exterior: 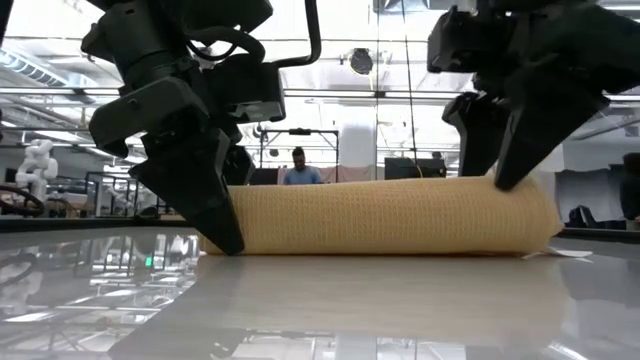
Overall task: Roll towel into tight, uniform cylinder
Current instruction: Roll the yellow towel
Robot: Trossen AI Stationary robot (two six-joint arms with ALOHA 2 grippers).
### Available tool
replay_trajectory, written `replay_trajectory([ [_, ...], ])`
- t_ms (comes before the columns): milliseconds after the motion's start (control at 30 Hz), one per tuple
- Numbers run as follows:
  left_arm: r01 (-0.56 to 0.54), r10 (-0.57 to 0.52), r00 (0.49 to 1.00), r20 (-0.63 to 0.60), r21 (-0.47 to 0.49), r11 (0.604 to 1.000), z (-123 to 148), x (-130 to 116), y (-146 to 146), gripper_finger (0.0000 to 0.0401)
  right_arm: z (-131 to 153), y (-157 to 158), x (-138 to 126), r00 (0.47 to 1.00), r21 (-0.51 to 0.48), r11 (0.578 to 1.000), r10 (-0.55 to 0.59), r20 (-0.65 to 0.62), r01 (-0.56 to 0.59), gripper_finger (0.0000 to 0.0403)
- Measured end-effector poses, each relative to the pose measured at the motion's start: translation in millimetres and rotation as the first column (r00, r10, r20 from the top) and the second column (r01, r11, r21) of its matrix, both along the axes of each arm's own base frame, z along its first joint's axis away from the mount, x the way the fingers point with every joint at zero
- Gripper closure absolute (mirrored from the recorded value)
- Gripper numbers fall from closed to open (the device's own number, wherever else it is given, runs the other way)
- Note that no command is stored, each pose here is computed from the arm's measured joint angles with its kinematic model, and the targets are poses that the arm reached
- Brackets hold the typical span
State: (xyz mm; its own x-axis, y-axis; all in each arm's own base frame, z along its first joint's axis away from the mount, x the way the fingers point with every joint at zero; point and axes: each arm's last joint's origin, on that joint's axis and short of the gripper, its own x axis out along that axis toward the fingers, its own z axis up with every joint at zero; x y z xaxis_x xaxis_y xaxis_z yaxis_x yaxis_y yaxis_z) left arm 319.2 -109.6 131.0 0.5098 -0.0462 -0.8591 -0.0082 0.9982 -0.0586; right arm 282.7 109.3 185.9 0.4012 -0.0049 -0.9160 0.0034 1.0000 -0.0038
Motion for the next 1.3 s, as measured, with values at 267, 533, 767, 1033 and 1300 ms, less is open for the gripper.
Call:
replay_trajectory([
  [267, -0.001, 0.001, 1.000, 0.000, 0.001, 1.000, 0, 0, 0, 0.0091, 4, 14, -2, 0.998, 0.011, 0.999, 0.047, 0.052, -0.047, 0.0111],
  [533, 0.003, -0.003, 1.000, 0.002, 0.005, 1.000, 0, 0, 0, 0.0091, -19, 19, -13, 0.997, 0.072, 0.997, -0.034, 0.066, 0.029, 0.0146],
  [767, 0.005, -0.005, 1.000, -0.006, 0.009, 1.000, 0, -1, 0, 0.0091, -28, 17, -17, 0.993, 0.082, 0.994, -0.079, 0.083, 0.072, 0.0151],
  [1033, 0.001, -0.002, 0.991, -0.136, -0.005, 1.000, 24, -24, 5, 0.0091, -27, 18, -15, 0.992, 0.096, 0.993, -0.075, 0.103, 0.065, 0.0151],
  [1300, -0.001, 0.000, 0.999, 0.033, 0.011, 1.000, 89, -54, 7, 0.0091, -27, 18, -14, 0.991, 0.103, 0.992, -0.078, 0.107, 0.067, 0.0151],
])
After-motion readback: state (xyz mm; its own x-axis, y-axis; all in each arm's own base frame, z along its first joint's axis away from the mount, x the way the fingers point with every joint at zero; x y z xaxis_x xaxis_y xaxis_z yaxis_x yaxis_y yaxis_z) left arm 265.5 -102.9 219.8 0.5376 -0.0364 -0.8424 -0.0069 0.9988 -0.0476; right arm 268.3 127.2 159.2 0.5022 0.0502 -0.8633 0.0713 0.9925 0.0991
